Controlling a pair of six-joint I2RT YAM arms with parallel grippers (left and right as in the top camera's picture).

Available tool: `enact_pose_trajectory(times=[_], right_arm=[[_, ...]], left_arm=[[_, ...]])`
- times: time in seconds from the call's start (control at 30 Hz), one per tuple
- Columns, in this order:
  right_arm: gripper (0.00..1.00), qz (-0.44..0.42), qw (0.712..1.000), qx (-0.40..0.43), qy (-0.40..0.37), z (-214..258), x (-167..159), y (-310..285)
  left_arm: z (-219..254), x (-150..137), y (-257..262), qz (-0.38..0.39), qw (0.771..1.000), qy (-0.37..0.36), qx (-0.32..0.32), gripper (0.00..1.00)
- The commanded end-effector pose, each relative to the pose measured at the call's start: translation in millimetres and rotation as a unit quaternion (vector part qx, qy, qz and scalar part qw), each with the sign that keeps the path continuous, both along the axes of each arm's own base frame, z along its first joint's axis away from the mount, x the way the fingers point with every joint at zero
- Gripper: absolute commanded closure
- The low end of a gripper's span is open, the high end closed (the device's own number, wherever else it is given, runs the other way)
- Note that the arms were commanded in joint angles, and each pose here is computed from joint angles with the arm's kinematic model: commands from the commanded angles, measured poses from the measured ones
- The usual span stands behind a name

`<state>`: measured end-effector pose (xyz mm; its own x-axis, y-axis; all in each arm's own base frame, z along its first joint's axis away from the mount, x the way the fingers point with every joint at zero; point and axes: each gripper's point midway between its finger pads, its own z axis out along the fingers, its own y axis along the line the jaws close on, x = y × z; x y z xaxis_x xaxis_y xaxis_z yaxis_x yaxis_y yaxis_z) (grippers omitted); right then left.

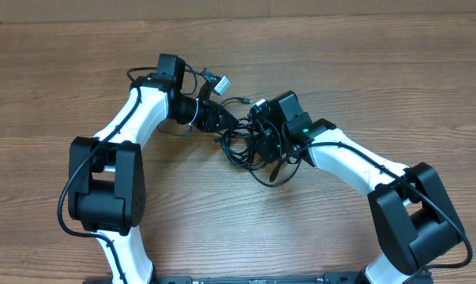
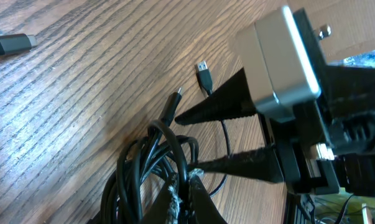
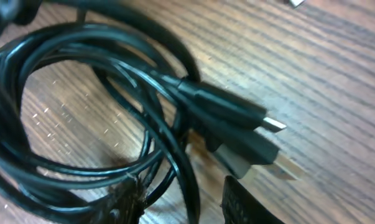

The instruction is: Untangle cables

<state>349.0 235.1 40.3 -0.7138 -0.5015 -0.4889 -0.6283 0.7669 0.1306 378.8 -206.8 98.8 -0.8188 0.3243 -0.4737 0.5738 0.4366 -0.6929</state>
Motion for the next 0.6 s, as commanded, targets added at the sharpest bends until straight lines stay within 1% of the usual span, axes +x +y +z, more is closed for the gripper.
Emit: enact_pose_trajectory(times=[0.0, 0.17, 0.23, 0.3, 0.37, 0.5, 0.57], right_arm=[[0.61, -0.004, 1.0, -0.004, -0.022, 6.9, 10.7, 0.4], [0.62, -0.007, 1.0, -0.013, -0.017, 4.5, 8.9, -2.9], [0.65, -0.012, 0.999, -0.025, -0.017, 2.4, 8.6, -7.6], [0.66, -0.016, 0.999, -0.035, -0.016, 0.9, 8.4, -11.4], [0.67, -0.017, 0.999, -0.035, -0.017, 0.7, 8.6, -11.7], [0.72, -0.017, 0.999, -0.032, -0.023, -0.8, 9.8, -11.0], [0.73, -0.017, 0.999, -0.032, -0.022, -4.6, 7.9, -11.9]], left_arm=[[22.3, 3.1, -2.7, -0.009, 0.999, -0.031, -0.023, 0.96], [22.2, 3.2, -2.4, -0.008, 0.999, -0.031, -0.023, 0.96], [22.2, 3.2, -2.4, -0.008, 0.999, -0.031, -0.023, 0.96], [22.3, 3.2, -2.4, -0.008, 0.999, -0.031, -0.023, 0.96], [22.3, 3.2, -2.4, -0.008, 0.999, -0.031, -0.023, 0.96], [22.3, 3.2, -2.4, -0.008, 0.999, -0.031, -0.023, 0.96], [22.3, 3.2, -2.4, -0.008, 0.999, -0.031, -0.023, 0.96]])
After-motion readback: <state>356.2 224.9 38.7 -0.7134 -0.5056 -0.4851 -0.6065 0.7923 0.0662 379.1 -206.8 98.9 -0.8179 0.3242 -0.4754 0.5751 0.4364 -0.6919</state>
